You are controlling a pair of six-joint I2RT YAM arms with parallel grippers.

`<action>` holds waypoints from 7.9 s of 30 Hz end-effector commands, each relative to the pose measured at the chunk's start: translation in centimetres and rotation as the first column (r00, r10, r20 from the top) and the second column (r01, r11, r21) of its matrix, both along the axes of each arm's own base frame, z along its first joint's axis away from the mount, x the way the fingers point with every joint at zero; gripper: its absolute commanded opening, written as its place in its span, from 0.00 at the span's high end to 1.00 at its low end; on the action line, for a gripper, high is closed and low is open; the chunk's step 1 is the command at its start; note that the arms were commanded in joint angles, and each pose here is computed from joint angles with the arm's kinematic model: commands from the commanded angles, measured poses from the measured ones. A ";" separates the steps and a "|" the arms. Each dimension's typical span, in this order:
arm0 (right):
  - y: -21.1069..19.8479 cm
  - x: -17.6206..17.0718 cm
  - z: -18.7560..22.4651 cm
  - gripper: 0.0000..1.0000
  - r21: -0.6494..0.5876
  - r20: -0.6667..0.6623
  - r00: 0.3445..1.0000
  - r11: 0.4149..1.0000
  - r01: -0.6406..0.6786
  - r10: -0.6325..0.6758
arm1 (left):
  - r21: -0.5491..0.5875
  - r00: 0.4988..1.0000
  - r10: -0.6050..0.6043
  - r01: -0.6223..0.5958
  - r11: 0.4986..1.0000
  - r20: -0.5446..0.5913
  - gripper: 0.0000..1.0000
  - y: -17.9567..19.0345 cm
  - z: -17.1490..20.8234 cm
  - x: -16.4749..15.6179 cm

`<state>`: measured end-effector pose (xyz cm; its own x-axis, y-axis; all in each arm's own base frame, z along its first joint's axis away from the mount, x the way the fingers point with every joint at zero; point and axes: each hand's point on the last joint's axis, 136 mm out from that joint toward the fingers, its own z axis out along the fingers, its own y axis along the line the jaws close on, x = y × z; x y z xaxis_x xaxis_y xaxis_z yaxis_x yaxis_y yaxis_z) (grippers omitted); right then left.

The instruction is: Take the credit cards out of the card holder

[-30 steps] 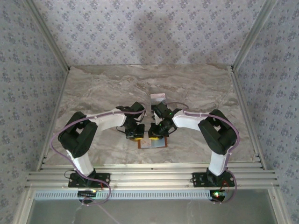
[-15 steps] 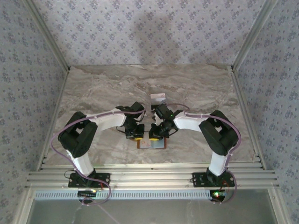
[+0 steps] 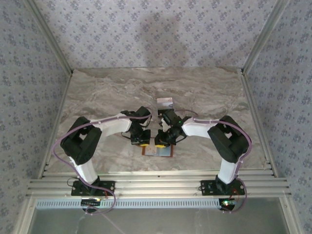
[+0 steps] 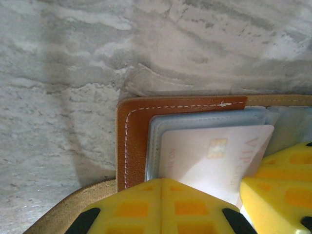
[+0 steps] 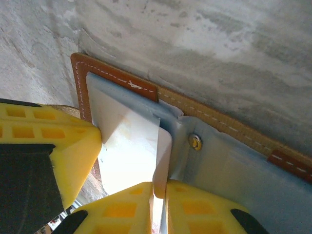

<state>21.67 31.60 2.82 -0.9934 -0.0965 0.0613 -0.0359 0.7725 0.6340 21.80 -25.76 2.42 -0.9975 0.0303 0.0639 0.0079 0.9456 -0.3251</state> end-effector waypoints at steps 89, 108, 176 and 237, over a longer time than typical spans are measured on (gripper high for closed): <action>-5.4 2.5 8.1 1.00 0.038 0.325 0.944 0.996 -0.080 0.064 | -0.048 0.999 0.017 -0.015 0.999 0.050 0.90 -0.2 2.9 0.3; -9.1 4.2 12.1 1.00 -0.368 0.618 0.472 0.761 -0.533 0.629 | -0.109 0.982 0.074 -0.056 0.992 0.175 0.89 0.8 5.9 1.9; -5.9 24.0 10.1 1.00 -0.860 0.194 -0.218 0.059 -0.506 0.957 | -0.091 0.952 0.242 -0.229 0.969 0.188 0.88 7.7 5.8 0.2; -17.0 17.5 14.4 0.00 -0.697 0.655 0.419 0.717 0.015 0.629 | 0.156 0.908 0.157 -0.232 0.960 0.388 0.02 12.0 5.8 6.2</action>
<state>39.24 16.25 16.30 -0.4108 -0.7852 -0.4634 -0.6831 0.6017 -0.4140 26.49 -15.83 7.55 -0.9534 -0.1592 -0.2564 -0.0952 0.9649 -0.2449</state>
